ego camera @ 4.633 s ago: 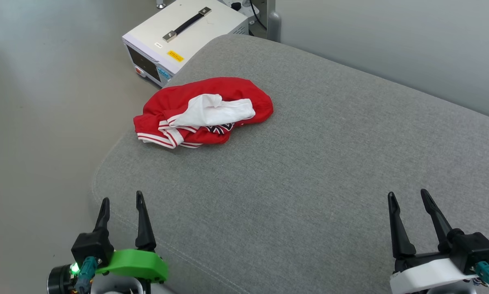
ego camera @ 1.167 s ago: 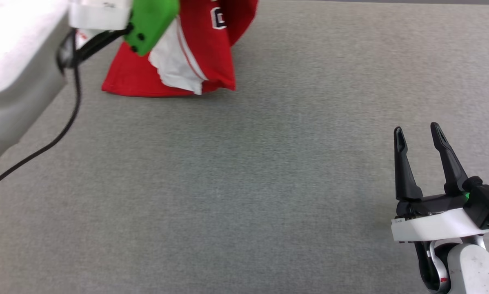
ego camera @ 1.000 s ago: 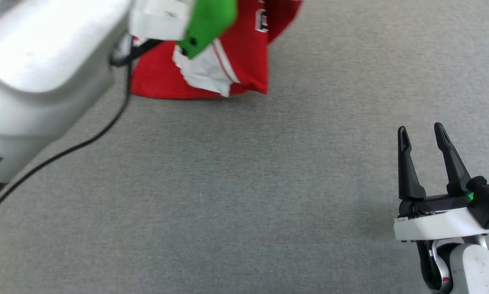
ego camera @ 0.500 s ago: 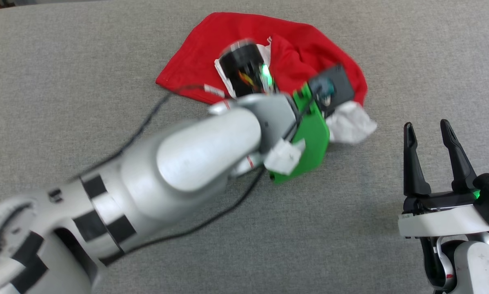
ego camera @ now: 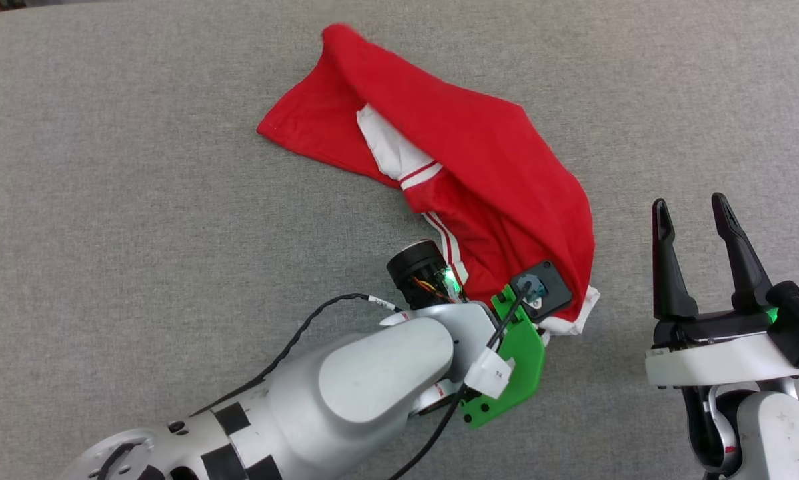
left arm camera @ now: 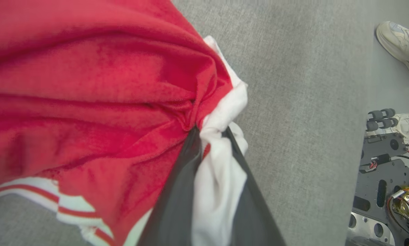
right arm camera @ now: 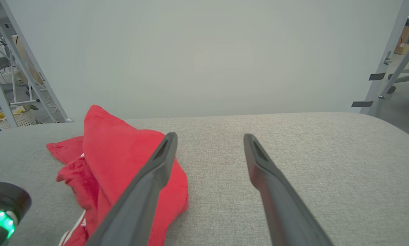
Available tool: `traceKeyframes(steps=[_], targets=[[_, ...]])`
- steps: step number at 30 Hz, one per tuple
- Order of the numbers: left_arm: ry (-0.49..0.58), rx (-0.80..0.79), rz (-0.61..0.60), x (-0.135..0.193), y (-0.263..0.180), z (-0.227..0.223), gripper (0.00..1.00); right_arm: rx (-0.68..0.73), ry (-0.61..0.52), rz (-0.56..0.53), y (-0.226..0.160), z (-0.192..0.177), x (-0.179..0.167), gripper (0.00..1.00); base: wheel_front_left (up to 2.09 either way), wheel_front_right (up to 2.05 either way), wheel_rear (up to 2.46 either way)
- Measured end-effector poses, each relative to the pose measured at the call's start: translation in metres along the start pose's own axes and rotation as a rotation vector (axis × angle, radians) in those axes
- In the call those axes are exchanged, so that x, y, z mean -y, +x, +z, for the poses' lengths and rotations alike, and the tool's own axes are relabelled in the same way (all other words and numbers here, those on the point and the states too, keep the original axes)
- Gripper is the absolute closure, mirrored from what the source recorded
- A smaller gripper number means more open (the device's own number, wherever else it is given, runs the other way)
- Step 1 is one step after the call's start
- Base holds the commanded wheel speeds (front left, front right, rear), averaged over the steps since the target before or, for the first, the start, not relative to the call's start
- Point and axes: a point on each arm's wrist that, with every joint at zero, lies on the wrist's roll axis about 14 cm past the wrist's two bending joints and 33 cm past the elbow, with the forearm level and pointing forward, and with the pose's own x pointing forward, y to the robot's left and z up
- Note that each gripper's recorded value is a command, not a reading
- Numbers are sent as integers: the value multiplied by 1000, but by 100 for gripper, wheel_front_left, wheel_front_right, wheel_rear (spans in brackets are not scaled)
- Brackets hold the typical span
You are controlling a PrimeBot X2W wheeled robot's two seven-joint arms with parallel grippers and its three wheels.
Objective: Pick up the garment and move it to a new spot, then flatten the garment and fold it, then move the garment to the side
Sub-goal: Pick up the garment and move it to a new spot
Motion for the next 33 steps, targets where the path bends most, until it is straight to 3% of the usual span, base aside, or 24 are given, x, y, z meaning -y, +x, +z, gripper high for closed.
traceKeyframes(steps=[1,2,3,13,23,33], targets=[[0,11,1,0,1,2,100,1,-1,-1,0,0,1,0,0,0,0],[1,32,6,-1,1,5,75,3,-2,-3,-1,1,1,0,0,0,0],[5,52,13,-1,1,7,0,4,-3,-4,-1,2,1,0,0,0,0],[101,491,131,-19,-35,89,0,20,-5,-6,-16,14,0,0,0,0,0],[143,747,502,-60,-120,137,0,54,-1,28,-32,30,-13,0,0,0,0],[63,868,946,-92,-235,90,0,71,7,63,-43,38,-25,0,0,0,0]])
